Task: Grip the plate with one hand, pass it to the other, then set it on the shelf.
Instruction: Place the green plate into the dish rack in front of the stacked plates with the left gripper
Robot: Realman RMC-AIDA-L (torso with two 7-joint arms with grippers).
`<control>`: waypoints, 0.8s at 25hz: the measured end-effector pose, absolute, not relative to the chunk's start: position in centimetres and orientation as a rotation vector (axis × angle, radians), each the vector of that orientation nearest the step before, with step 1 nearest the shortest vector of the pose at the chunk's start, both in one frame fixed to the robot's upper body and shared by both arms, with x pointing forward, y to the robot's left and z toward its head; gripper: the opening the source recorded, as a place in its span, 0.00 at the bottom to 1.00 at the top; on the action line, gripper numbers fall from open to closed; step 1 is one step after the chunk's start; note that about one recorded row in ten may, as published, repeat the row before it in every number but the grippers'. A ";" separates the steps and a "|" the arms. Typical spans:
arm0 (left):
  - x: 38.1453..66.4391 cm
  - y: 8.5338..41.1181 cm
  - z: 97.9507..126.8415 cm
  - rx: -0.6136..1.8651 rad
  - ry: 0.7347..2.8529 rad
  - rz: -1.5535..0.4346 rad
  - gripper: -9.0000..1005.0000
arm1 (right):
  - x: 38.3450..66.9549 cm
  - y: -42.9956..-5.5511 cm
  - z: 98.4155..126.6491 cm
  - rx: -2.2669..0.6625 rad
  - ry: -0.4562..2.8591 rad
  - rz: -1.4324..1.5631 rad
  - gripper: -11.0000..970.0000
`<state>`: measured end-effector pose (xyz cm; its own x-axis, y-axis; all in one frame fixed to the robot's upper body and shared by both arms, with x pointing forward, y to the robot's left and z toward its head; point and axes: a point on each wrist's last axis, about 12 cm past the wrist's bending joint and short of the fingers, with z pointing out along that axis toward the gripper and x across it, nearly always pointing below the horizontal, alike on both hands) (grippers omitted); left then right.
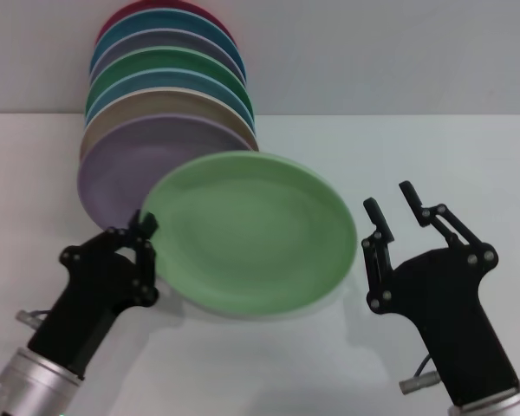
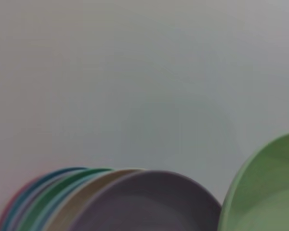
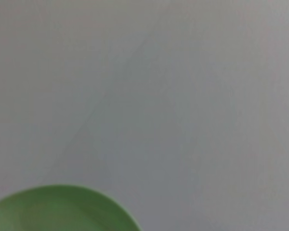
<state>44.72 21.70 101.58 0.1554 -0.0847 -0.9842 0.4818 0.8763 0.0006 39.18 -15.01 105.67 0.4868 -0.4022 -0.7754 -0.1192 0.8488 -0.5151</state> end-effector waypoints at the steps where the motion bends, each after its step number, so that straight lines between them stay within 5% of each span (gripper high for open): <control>1: 44.6 21.9 101.7 0.339 1.350 -0.410 0.04 | 39.0 -15.0 105.7 -0.555 1.061 -0.181 0.29; 20: 45.5 26.2 105.4 0.306 1.017 -0.121 0.04 | 40.3 -16.2 104.1 -0.613 1.127 -0.212 0.29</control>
<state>45.48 26.19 105.40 0.5237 0.0423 -0.8509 0.2402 0.9509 0.1951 40.28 -16.15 104.08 0.4299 -0.4565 -0.7790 -0.1426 0.8176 -0.5578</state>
